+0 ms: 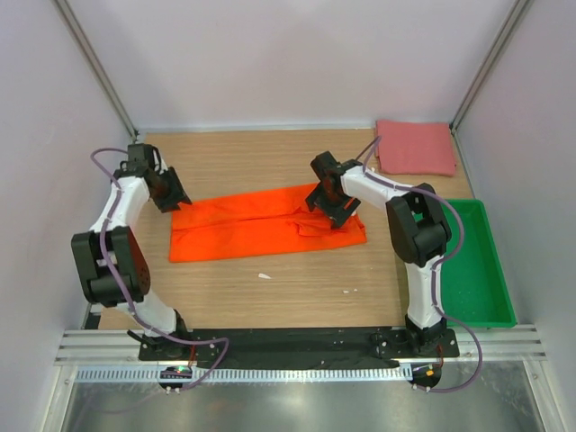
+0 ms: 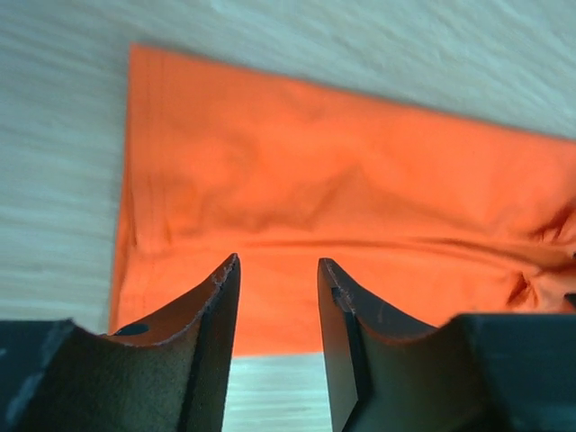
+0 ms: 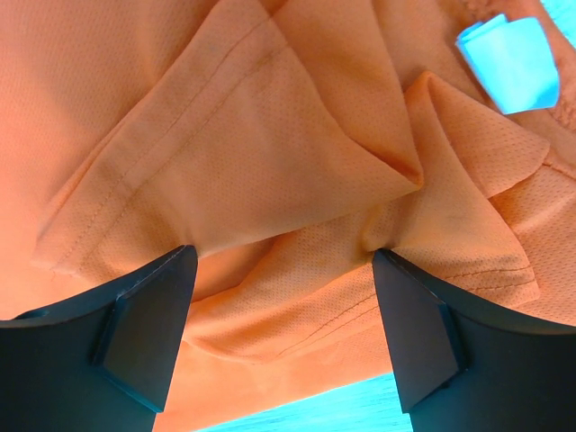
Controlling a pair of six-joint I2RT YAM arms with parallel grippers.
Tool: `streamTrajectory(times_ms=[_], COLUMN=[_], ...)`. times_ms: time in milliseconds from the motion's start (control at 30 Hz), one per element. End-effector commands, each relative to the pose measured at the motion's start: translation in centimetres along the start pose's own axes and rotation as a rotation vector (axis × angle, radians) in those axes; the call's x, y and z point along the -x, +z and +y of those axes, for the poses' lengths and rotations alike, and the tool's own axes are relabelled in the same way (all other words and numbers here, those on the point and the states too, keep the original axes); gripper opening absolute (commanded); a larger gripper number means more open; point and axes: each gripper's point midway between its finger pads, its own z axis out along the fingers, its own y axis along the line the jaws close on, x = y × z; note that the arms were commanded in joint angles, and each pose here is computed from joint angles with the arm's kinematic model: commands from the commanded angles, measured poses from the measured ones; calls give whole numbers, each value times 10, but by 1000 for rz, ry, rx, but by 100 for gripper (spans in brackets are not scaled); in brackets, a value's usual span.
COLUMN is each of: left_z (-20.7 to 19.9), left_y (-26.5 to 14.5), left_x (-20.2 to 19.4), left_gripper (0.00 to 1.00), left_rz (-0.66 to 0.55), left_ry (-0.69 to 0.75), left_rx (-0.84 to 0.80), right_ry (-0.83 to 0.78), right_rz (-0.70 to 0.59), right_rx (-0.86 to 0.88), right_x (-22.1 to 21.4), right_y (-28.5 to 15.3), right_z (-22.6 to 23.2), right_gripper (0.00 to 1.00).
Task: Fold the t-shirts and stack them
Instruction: Fold the tshirt
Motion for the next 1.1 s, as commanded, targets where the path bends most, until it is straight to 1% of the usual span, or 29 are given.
streamTrajectory(times_ms=[0,67,167,200,267,333,400,533,700,867,1067], left_z=[18,24,40,46,58,62,64,63,64,58,61], left_y=[15,22,40,40,43,44,47,64,67,73,81], left_x=[19,23,21,23,25,28,30,31,47,58,53], left_gripper=[43,43,42,40,37,36,36,36,38,37,35], left_rz=[56,69,107,104,96,89,84,115,82,60,83], left_ry=[-32,-46,-38,-43,-49,-53,-51,-58,-30,-28,-47], left_rx=[1,-15,19,26,48,46,33,-29,-55,-100,-91], right_ry=[-71,-101,-117,-120,-127,-131,-133,-140,-150,-147,-141], right_rz=[-58,-44,-18,-8,11,18,35,46,54,81,93], right_rx=[-12,0,23,19,28,26,30,33,37,33,38], right_x=[9,7,2,0,-4,-6,-8,-7,-6,-10,-9], right_y=[7,7,8,10,12,12,14,16,16,21,23], right_z=[-3,-1,1,-1,-2,-4,-5,-6,-6,-9,-8], right_gripper=[85,85,85,85,85,85,85,85,85,85,85])
